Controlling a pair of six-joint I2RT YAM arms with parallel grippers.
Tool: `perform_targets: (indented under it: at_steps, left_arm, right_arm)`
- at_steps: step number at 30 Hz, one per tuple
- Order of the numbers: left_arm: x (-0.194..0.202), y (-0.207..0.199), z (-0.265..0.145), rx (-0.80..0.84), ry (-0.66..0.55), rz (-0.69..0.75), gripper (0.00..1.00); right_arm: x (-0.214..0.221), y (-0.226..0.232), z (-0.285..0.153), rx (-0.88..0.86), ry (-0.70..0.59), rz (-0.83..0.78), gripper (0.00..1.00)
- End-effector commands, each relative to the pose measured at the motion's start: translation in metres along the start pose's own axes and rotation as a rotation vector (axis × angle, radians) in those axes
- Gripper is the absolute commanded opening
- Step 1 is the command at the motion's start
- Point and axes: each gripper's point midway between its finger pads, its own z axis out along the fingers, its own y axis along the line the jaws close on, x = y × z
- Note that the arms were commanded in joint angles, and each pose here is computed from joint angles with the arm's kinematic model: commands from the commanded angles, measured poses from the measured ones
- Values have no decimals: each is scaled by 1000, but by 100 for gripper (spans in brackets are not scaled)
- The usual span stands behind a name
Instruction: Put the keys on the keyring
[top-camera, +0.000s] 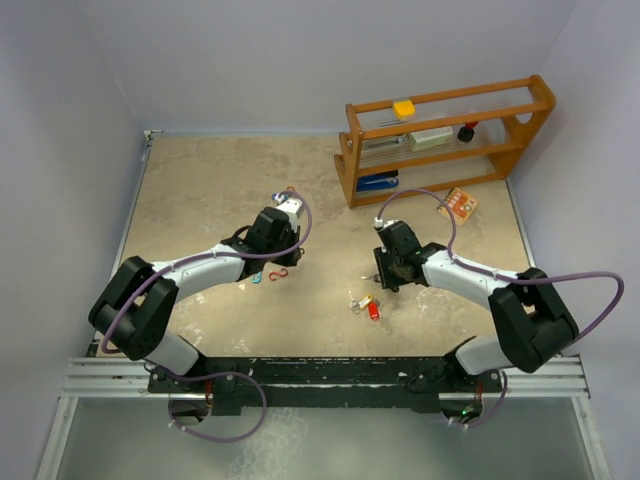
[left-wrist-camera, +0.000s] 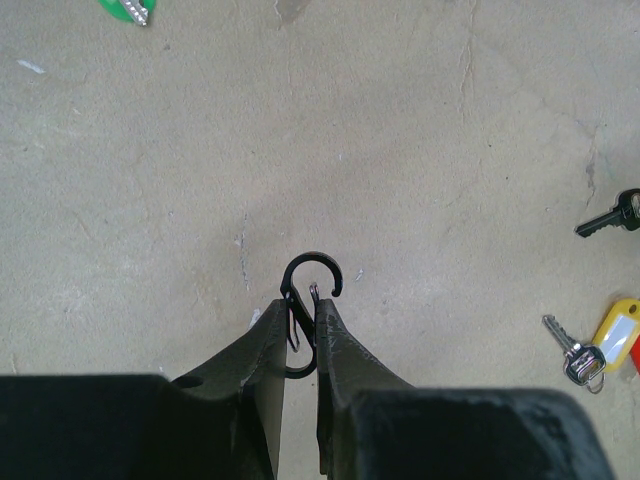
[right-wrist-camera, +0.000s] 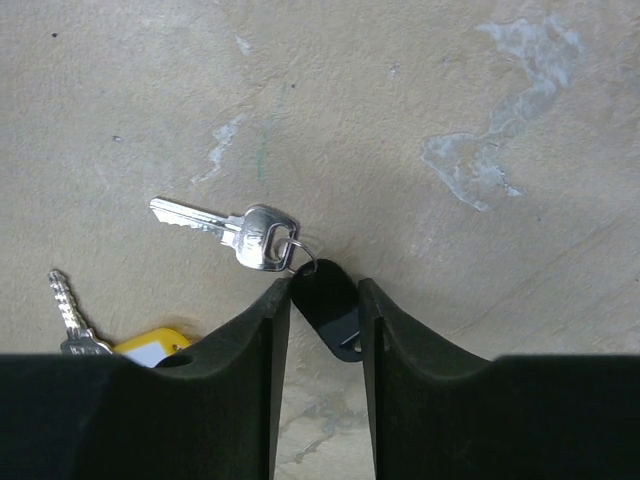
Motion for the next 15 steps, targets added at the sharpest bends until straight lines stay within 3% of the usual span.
perform_targets:
  at_steps: [1, 15]
  left_arm:
    - [-8, -3, 1, 14, -37, 19, 0]
    - [-12, 1, -5, -9, -46, 32, 0]
  right_arm:
    - [-10, 18, -5, -83, -20, 9, 34]
    - [-51, 56, 15, -224, -63, 49, 24]
